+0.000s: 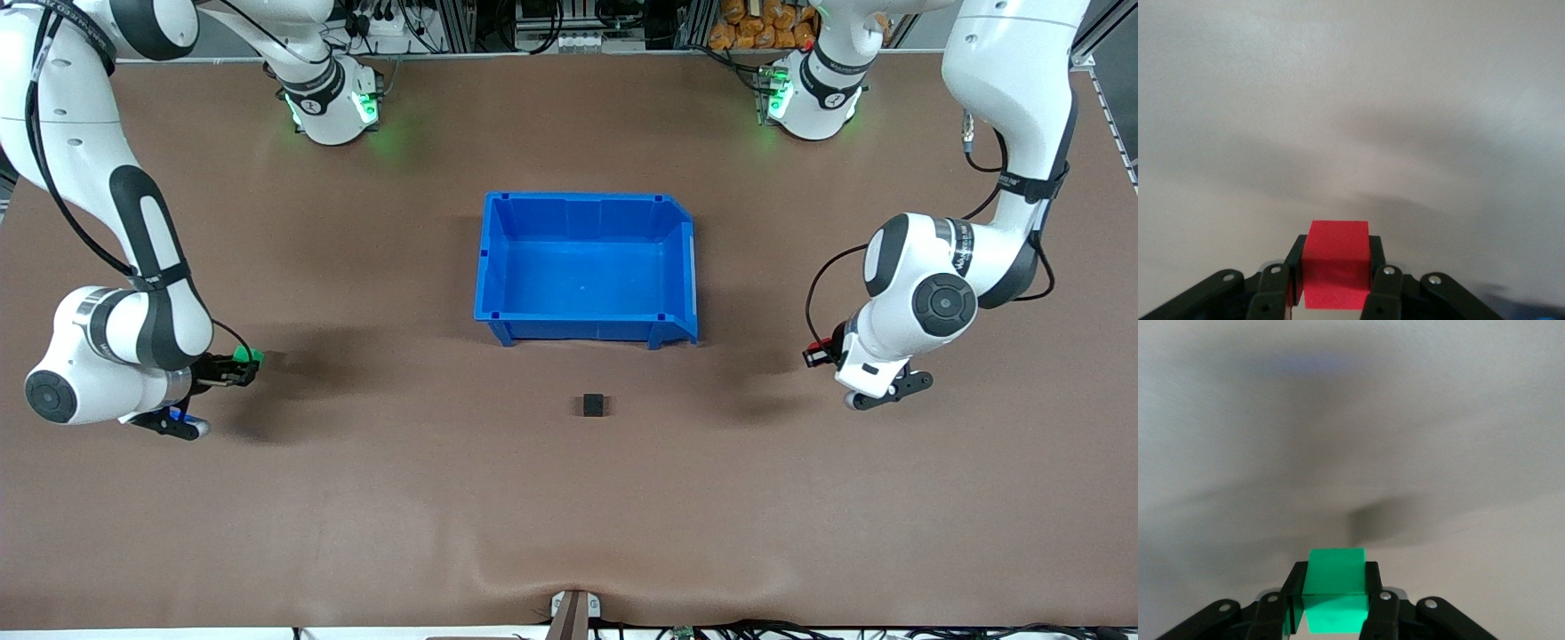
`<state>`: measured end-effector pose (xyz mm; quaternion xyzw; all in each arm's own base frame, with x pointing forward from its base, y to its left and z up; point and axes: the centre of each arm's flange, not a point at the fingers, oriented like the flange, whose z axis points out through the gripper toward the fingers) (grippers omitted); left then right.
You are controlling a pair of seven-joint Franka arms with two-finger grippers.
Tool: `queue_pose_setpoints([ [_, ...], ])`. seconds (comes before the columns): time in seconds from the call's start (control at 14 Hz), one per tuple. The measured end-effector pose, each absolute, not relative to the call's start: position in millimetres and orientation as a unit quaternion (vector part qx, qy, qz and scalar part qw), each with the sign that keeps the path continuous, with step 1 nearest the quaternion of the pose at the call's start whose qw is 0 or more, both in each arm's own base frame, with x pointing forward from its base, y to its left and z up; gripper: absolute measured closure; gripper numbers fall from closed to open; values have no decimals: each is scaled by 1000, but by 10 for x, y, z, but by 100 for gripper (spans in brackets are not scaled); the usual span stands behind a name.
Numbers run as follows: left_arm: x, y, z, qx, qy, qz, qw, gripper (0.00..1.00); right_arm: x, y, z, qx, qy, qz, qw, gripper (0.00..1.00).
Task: Attach green and red cubes to black cube
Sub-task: 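Carry the green cube and the red cube toward the black cube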
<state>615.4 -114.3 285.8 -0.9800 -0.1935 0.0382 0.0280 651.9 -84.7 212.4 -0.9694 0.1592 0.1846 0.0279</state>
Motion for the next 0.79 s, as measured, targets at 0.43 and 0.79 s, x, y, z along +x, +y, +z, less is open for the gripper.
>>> queue_pose_setpoints([
  [0.43, 6273, -1701, 3144, -935, -355, 22, -1, 60, 6727, -345, 2356, -949, 257, 172, 55, 60],
  [0.79, 6431, -2291, 3094, -860, -509, 26, -23, 60, 6808, 439, 2482, -923, 338, 175, 53, 60],
])
